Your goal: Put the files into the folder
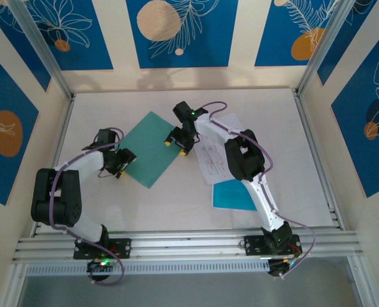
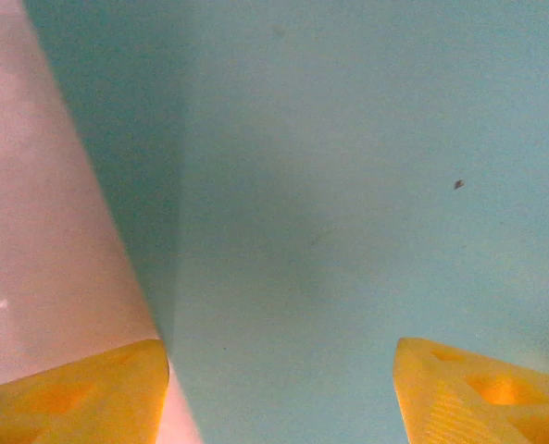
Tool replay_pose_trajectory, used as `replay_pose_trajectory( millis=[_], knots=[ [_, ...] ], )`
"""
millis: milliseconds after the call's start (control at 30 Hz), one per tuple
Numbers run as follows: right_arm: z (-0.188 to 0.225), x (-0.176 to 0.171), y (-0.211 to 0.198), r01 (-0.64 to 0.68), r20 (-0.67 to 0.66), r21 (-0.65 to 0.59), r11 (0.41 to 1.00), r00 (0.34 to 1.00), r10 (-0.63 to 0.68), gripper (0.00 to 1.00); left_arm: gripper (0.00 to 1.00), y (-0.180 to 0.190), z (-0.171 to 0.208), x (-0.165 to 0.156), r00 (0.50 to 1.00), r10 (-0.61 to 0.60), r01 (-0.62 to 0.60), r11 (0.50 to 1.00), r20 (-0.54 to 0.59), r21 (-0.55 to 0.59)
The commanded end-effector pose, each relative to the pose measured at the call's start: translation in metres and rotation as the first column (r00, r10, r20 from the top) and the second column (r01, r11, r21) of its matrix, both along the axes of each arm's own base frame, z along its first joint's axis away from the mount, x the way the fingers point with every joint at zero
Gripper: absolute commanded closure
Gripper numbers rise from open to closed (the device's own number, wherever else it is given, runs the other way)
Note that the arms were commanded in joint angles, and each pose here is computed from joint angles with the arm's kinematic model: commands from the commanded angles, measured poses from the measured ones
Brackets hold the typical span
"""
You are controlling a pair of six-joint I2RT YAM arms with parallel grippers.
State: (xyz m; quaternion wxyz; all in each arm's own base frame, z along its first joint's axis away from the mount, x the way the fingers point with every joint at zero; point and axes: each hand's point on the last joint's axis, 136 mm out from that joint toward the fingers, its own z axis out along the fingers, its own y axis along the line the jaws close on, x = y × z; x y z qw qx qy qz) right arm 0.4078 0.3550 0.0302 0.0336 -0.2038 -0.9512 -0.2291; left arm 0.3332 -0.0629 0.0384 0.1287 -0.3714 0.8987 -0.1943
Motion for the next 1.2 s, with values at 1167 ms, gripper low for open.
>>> replay_pose_trajectory(
  millis=[1167],
  knots=[
    [-0.038,-0.018,-0.020,-0.011,-0.119,-0.077,0.997,0.993,0.001,0.36,0.41,-0.015,0.012,0.017,0.995,0.033,-0.019,0.990,0.097,-0.138]
  ],
)
